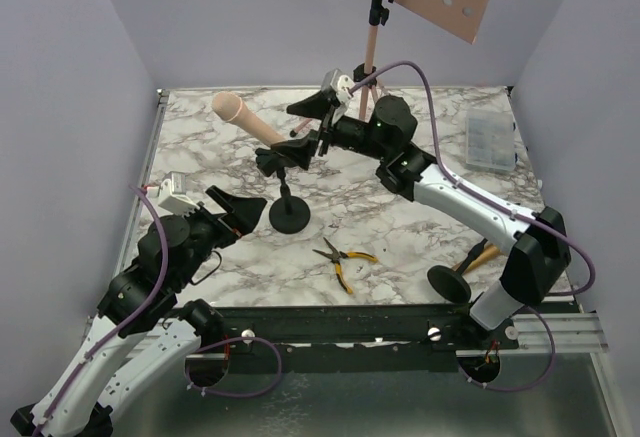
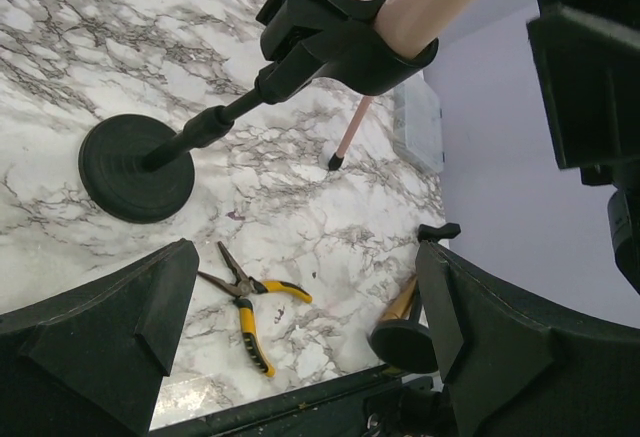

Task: Set up the instrument practice props

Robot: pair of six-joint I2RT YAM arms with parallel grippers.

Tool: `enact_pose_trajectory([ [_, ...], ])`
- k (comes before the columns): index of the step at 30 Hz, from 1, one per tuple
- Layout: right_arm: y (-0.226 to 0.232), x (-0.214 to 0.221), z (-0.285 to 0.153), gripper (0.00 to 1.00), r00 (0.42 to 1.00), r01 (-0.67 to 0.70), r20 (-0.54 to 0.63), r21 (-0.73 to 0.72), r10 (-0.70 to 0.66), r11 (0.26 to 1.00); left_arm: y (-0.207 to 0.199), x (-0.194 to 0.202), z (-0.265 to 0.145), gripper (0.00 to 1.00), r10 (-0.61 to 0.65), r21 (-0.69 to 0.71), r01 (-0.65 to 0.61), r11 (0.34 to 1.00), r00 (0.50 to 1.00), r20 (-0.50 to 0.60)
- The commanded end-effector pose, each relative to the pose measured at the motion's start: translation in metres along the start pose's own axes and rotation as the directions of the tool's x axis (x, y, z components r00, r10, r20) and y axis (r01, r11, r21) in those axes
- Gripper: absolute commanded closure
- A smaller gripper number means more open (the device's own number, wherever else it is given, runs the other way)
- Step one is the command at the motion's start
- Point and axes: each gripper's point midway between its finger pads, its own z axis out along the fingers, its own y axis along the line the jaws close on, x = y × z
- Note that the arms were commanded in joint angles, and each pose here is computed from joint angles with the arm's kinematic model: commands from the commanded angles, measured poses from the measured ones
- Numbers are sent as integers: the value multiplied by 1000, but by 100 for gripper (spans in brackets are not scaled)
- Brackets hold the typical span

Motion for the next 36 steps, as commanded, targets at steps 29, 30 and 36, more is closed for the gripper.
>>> enact_pose_trajectory([
  [29, 13, 77, -11, 37, 977, 66, -175, -276, -118, 959, -21, -2, 0, 1, 45, 59, -43, 997, 998, -37],
  [30, 13, 78, -12, 45, 977, 65, -179, -275, -118, 959, -23, -2, 0, 1, 59, 69, -57, 996, 997, -40],
  [36, 10, 81, -20, 100, 970, 88, -202, -245, -139, 965, -35, -8, 4, 1, 149, 122, -145, 982, 989, -23],
])
